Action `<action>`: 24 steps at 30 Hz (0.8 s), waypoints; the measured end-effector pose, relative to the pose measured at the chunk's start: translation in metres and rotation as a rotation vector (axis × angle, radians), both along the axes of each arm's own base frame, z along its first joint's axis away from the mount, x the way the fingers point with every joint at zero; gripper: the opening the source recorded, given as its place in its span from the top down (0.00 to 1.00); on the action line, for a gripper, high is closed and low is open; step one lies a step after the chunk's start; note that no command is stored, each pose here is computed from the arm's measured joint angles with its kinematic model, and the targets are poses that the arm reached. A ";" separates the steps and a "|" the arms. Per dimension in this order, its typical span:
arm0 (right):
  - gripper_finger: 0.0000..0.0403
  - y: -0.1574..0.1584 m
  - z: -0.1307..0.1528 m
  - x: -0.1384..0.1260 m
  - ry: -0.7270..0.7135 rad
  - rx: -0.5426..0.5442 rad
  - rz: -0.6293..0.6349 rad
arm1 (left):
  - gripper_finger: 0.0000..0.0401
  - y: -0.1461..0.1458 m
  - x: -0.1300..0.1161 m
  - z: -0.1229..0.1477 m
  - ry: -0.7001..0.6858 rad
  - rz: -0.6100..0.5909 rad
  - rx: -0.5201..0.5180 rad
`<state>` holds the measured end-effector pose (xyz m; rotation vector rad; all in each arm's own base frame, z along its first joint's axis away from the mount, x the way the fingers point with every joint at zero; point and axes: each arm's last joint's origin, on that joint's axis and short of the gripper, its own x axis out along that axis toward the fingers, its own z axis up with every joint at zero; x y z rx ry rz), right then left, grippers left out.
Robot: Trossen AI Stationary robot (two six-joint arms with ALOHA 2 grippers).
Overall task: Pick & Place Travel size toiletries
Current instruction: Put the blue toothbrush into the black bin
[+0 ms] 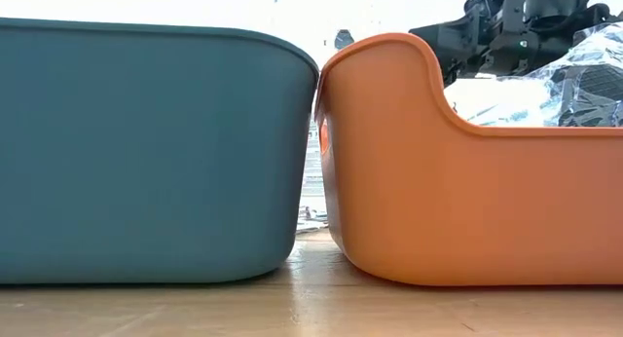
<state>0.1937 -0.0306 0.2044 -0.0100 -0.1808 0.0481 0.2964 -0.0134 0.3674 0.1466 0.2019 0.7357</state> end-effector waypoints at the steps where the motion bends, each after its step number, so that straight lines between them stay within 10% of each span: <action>1: 0.54 0.000 0.000 0.000 0.000 -0.001 0.001 | 0.99 0.001 -0.007 -0.006 0.014 0.026 -0.008; 24: 0.57 0.000 0.000 0.000 -0.002 -0.007 -0.004 | 0.98 0.115 -0.167 -0.163 -0.476 0.711 -0.315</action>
